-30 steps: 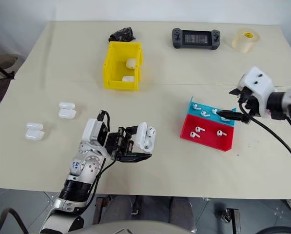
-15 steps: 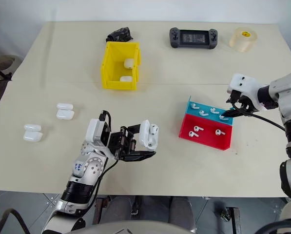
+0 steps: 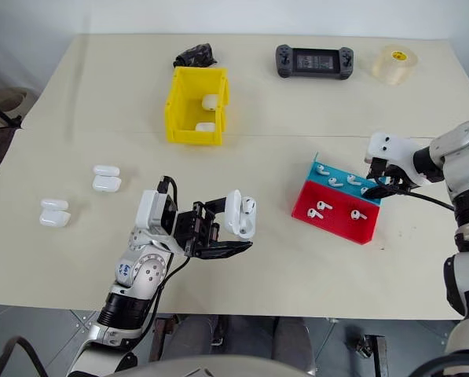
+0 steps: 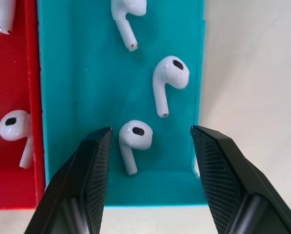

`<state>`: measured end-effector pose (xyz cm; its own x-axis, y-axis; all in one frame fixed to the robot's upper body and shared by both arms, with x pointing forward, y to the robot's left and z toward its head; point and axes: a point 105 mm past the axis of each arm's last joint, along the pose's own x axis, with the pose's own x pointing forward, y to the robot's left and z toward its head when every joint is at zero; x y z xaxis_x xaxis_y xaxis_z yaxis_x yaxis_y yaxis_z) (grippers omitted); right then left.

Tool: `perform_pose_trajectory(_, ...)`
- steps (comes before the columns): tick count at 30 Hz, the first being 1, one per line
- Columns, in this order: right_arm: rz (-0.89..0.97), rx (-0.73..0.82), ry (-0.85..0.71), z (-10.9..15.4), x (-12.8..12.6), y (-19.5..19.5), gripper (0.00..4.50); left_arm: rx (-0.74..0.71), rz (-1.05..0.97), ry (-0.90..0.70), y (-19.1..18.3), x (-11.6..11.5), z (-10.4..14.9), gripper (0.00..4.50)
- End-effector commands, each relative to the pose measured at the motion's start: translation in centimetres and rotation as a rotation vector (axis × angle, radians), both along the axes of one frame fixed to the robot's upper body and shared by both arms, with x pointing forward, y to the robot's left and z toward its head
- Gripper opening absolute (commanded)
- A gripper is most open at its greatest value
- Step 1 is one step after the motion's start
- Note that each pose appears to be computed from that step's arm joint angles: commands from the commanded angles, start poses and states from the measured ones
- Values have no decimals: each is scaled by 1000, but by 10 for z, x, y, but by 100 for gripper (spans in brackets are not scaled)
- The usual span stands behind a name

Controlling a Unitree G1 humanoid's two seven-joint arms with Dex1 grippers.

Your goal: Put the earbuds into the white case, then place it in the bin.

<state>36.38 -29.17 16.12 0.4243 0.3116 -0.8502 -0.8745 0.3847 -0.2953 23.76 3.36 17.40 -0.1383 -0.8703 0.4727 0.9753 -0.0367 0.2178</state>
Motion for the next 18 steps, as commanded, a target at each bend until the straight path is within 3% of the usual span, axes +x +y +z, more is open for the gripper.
perform_pose_trajectory(1,14,-11,-2,5,0,0,265,-16,-18,-38,-2,-5,8,274)
perform_pose_trajectory(16,16,-38,42,-4,-3,0,265,-7,-23,-42,-1,-4,10,274)
perform_pose_trajectory(18,18,-39,48,-5,-3,0,226,-6,-25,-43,-1,-4,10,274)
